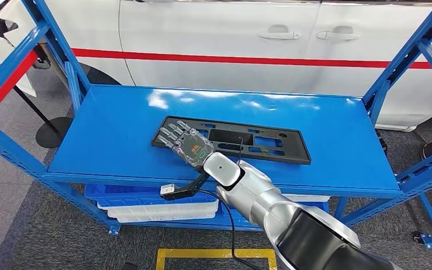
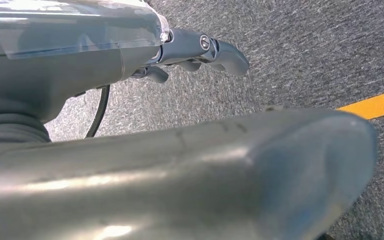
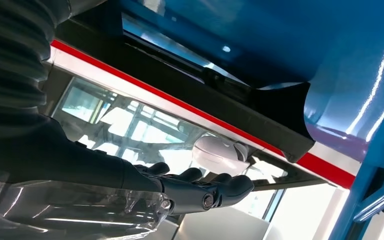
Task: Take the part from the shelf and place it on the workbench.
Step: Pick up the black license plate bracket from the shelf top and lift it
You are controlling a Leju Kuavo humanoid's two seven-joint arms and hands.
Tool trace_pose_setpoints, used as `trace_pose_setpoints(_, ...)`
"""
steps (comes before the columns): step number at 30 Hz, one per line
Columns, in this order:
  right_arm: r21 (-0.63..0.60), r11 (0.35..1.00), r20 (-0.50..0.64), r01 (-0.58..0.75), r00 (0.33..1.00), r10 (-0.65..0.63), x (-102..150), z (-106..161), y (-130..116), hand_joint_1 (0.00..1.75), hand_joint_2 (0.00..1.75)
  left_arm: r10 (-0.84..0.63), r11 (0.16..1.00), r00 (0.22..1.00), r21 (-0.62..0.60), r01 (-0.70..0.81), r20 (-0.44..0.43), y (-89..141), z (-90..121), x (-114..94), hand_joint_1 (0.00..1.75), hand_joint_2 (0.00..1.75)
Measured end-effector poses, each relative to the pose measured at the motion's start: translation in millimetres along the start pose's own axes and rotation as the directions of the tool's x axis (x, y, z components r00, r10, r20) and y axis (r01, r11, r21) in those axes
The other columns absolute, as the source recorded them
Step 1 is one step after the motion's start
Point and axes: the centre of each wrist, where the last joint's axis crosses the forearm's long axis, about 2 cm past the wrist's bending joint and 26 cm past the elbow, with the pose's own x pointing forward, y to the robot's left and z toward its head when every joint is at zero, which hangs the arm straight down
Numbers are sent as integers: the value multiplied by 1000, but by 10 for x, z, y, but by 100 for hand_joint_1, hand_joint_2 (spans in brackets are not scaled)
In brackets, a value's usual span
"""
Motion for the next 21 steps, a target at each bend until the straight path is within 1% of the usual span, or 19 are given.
trace_pose_setpoints(8,36,999,-8,-8,1000,8,12,24,42,0,175,0,1000,1000,-1,0,1,5,-1,10,0,0)
trace_pose_setpoints(18,43,999,-21,-23,999,24,51,64,97,0,175,-4,1000,1000,-8,4,2,4,-1,11,0,0)
trace_pose_setpoints(21,48,998,-17,-37,999,38,50,67,102,0,175,-6,1000,1000,-8,7,8,2,-1,9,0,131)
